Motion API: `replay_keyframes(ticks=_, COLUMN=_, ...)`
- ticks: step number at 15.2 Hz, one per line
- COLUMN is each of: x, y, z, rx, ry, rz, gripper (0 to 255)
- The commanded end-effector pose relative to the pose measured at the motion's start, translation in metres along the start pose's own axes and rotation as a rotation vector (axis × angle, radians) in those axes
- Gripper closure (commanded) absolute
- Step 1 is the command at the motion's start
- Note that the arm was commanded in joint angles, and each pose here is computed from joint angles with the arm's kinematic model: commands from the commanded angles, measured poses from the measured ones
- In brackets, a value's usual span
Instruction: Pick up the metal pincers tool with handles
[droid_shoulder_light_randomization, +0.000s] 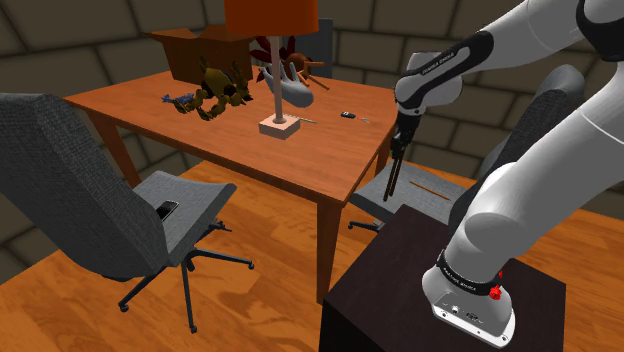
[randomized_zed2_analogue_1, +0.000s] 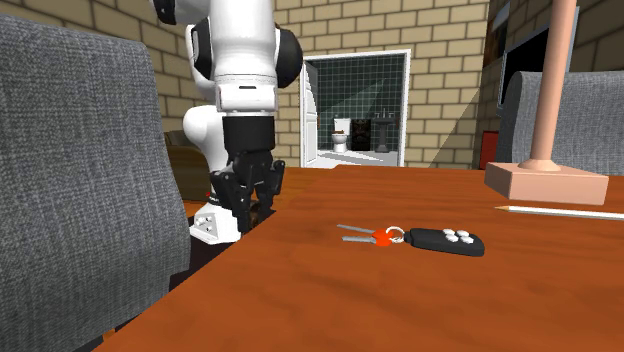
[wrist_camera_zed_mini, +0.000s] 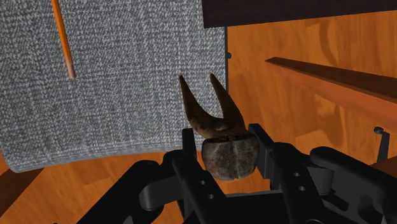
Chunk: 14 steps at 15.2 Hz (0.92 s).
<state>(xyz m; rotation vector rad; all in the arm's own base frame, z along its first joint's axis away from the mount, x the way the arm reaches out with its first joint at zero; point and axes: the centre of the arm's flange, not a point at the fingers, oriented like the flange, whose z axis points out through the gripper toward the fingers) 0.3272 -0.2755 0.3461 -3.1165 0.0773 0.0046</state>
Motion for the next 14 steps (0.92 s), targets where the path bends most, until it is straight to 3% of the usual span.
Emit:
replay_keyframes(ticks=1, x=0.0, y=0.0, z=-0.01, rx=0.0, ry=-0.001, rz=0.0, gripper=255)
replay_keyframes(ticks=14, x=-0.001, y=-0.001, z=-0.069, rx=0.0, ry=-0.001, rz=0.0, gripper=255)
